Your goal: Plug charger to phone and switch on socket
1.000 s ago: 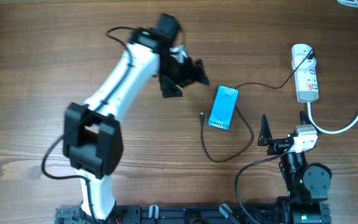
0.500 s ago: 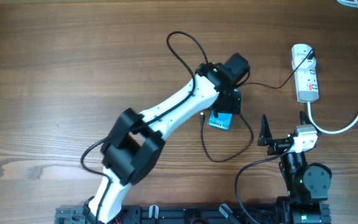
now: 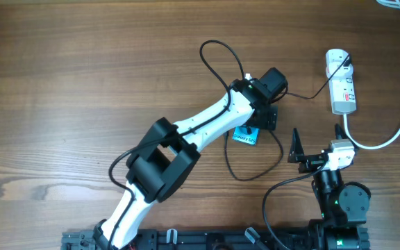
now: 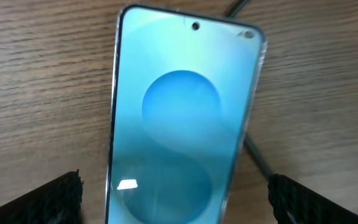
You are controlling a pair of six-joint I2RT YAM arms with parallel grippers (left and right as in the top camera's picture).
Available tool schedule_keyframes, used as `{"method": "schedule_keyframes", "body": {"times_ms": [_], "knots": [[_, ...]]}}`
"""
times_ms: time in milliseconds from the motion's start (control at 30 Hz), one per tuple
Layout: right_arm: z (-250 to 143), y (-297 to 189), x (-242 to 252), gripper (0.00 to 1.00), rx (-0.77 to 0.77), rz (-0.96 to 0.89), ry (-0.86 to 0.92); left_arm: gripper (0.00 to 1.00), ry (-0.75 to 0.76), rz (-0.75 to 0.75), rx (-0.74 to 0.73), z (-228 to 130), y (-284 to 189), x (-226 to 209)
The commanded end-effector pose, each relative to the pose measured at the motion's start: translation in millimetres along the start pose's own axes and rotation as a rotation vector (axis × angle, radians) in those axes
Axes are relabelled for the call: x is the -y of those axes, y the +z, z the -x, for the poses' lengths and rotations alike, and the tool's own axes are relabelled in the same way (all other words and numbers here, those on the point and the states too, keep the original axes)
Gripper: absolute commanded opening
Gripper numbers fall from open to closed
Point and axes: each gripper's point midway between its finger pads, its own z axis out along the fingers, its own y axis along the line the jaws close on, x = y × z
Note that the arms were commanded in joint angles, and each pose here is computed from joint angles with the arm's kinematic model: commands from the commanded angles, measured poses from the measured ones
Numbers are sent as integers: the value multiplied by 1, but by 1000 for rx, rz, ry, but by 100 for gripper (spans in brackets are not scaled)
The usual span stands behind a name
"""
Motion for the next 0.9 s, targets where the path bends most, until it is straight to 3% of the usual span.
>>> {"method": "schedule_keyframes", "body": {"times_ms": [0, 367, 533, 667, 767, 867], "knots": [[2, -1, 3, 100, 10, -18, -3, 100, 51, 34, -16, -2, 20, -5], [2, -1, 3, 100, 10, -18, -3, 100, 150, 66, 34, 8, 33, -8], [2, -1, 3, 100, 10, -18, -3, 88, 174, 77, 24, 6, 37, -10], [2, -1, 3, 100, 10, -18, -3, 86, 181, 78, 19, 3, 37, -8], [2, -1, 3, 100, 10, -18, -3, 94, 195, 84, 4, -4, 37, -6], [2, -1, 3, 100, 10, -18, -3, 95, 225, 87, -4, -8, 37, -4]]}}
